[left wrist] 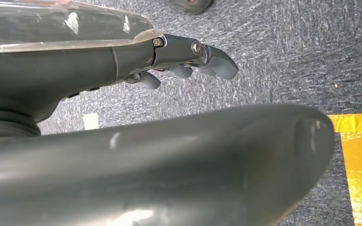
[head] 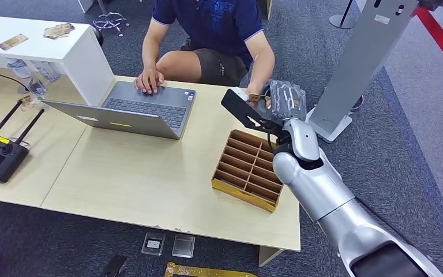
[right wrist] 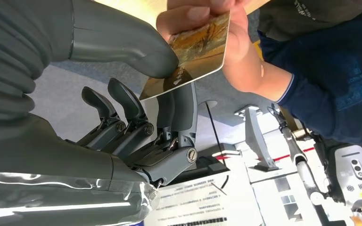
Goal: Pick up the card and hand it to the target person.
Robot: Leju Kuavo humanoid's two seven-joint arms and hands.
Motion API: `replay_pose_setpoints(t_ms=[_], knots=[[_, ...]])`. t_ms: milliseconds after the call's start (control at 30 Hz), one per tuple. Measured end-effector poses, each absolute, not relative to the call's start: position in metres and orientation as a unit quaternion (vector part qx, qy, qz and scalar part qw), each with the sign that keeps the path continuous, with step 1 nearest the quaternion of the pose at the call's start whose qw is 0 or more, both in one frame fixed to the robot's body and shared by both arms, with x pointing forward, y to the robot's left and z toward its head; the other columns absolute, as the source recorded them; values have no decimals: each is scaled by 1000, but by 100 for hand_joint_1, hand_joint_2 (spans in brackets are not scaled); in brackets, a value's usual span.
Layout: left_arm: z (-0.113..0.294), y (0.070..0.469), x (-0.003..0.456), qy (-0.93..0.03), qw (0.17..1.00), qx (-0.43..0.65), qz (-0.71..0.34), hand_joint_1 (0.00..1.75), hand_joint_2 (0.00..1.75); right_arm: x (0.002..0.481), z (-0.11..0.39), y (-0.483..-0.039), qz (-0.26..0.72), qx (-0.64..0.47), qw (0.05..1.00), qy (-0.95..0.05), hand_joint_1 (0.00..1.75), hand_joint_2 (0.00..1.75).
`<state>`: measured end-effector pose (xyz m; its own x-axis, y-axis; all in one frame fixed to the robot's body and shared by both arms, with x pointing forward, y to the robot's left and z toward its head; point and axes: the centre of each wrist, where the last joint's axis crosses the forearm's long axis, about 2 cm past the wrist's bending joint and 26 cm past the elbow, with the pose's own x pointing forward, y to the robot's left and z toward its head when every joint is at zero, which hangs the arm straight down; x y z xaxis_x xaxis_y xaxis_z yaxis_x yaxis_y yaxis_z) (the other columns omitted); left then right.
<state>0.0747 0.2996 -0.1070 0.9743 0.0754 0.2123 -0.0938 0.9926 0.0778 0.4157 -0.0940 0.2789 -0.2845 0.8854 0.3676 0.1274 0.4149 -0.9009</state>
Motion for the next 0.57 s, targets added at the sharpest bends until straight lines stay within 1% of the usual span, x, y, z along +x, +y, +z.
replay_pose_setpoints(t_ms=[200, 333, 567], knots=[[-107, 300, 75, -105, 993, 44, 43, 0, 0, 421, 258, -90, 420, -369, 491, -668, 159, 175], [-107, 300, 75, -106, 993, 39, 41, 0, 0, 423, 246, -92, 433, -373, 503, -649, 0, 175], [-107, 300, 78, -109, 993, 36, 40, 0, 0, 425, 234, -96, 444, -376, 507, -636, 0, 175]])
